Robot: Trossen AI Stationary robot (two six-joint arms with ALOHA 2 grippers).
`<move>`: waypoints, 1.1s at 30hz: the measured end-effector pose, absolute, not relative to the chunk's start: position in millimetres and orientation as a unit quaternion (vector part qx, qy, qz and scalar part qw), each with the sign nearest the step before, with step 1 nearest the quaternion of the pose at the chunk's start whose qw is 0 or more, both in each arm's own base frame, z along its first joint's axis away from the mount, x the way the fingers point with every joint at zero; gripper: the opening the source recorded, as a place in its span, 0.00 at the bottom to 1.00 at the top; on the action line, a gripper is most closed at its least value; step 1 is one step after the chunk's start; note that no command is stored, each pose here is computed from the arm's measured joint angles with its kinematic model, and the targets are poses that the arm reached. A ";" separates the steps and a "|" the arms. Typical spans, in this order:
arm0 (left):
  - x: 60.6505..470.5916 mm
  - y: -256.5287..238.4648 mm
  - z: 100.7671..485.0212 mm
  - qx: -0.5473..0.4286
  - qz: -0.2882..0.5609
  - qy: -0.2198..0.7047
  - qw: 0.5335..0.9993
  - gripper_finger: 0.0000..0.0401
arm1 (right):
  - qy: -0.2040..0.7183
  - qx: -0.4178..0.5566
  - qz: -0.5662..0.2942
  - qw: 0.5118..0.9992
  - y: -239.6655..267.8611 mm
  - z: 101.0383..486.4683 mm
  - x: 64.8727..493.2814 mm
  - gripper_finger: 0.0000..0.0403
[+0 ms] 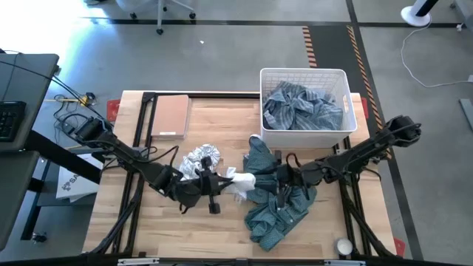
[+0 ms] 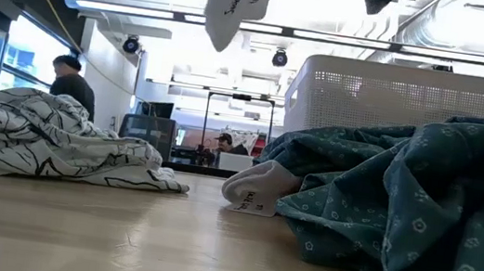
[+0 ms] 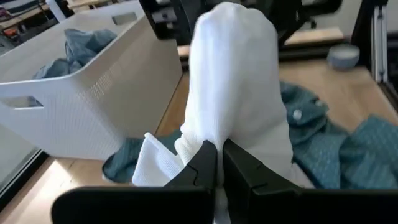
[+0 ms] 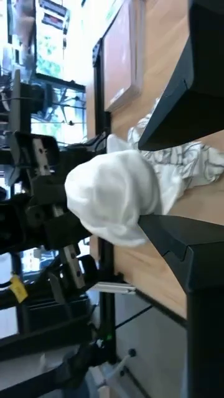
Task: Sort clothes
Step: Put the white socks into the white laundry bin
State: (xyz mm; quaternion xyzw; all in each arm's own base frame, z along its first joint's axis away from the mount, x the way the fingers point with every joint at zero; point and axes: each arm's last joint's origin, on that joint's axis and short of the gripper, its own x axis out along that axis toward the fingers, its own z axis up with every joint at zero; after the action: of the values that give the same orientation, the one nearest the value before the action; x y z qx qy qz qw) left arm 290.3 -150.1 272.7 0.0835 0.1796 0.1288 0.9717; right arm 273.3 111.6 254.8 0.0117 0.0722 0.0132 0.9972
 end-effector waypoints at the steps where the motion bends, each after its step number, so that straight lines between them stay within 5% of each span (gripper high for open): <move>1: 290.9 -150.5 273.3 0.081 0.129 0.175 0.973 0.02 | 0.068 0.013 0.016 0.997 112.3 254.3 274.5 0.44; 12: 301.9 -151.6 265.5 0.078 0.126 0.167 0.975 0.02 | 0.011 0.021 0.081 0.996 115.5 249.2 290.7 0.41; 19: 304.0 -152.5 260.3 0.079 0.129 0.173 0.973 0.03 | 0.029 0.041 0.073 0.996 109.5 245.8 293.0 0.06; 22: 303.8 -151.9 260.1 0.081 0.138 0.173 0.972 0.05 | 0.035 0.040 0.065 0.997 108.6 245.1 292.8 0.04; 30: 287.1 -152.7 252.6 0.076 0.183 0.217 0.956 0.17 | 0.008 -0.063 -0.057 0.996 96.2 290.9 253.9 0.02; 33: 283.3 -153.7 248.8 0.069 0.189 0.230 0.952 0.19 | 0.030 -0.106 -0.164 0.980 78.8 307.5 229.6 0.01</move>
State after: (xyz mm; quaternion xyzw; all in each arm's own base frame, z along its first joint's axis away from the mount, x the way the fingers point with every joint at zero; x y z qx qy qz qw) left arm 283.3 -153.7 248.8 0.0692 0.2296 0.1892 0.9522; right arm 229.6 78.8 307.5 -0.1064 0.0304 -0.1645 0.9802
